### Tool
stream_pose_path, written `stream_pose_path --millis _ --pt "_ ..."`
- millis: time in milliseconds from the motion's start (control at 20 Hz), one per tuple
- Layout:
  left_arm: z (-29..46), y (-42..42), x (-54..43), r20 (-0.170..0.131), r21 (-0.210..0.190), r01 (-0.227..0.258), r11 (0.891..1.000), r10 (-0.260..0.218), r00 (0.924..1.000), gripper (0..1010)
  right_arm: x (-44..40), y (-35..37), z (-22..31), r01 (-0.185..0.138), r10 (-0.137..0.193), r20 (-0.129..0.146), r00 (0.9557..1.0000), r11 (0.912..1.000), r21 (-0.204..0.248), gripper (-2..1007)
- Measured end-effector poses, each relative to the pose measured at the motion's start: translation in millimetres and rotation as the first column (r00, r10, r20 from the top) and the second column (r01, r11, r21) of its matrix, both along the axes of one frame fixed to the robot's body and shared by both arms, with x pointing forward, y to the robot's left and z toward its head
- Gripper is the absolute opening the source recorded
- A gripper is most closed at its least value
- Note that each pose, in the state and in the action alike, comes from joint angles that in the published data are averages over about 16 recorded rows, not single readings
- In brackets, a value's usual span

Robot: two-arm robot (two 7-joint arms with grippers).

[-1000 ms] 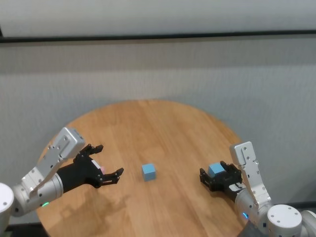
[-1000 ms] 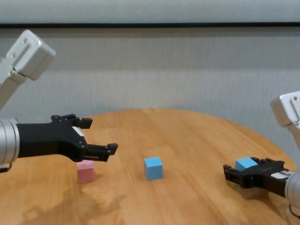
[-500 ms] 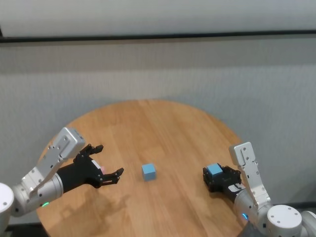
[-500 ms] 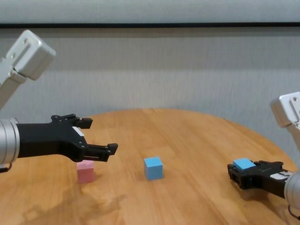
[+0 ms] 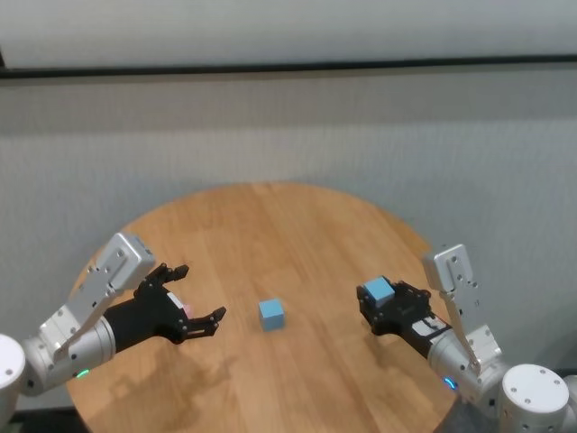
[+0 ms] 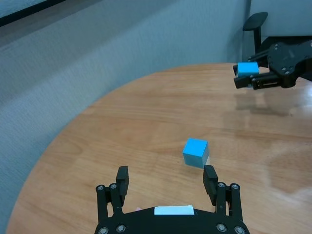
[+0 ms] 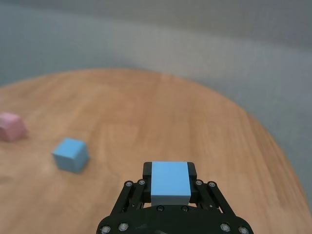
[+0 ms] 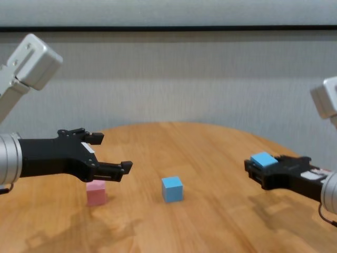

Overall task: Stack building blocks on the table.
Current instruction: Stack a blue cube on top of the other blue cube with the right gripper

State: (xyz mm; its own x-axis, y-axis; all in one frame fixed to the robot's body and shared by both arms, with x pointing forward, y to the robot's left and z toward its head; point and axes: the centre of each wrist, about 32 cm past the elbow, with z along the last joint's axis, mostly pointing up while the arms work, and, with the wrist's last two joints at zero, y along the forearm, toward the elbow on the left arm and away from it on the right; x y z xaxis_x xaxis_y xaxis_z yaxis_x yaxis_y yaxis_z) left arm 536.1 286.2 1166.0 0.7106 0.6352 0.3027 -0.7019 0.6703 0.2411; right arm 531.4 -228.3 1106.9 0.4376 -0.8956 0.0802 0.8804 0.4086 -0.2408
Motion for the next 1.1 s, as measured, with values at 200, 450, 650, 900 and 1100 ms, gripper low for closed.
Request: stream_pose_path --millis 200,450,650,900,1100 --pt "0.0 0.0 0.0 0.0 0.0 0.0 1.0 0.0 1.0 1003 -2.6 7.2 9.2 -0.046 0.045 0.009 0.9989 0.9984 0.032 370" --pt "0.0 0.0 0.0 0.0 0.0 0.0 1.0 0.0 1.0 1003 -3.4 24.2 17.4 -0.089 0.09 -0.011 0.9959 0.9936 0.07 370" --pt "0.0 0.0 0.0 0.0 0.0 0.0 1.0 0.0 1.0 1003 -1.6 41.6 21.1 -0.118 0.122 -0.04 0.9917 0.9891 0.087 370" --pt "0.0 0.0 0.0 0.0 0.0 0.0 1.0 0.0 1.0 1003 3.4 63.7 22.1 -0.149 0.156 -0.073 0.985 0.9844 0.094 370" --pt "0.0 0.0 0.0 0.0 0.0 0.0 1.0 0.0 1.0 1003 8.2 78.6 20.4 -0.162 0.171 -0.095 0.9807 0.9824 0.092 370"
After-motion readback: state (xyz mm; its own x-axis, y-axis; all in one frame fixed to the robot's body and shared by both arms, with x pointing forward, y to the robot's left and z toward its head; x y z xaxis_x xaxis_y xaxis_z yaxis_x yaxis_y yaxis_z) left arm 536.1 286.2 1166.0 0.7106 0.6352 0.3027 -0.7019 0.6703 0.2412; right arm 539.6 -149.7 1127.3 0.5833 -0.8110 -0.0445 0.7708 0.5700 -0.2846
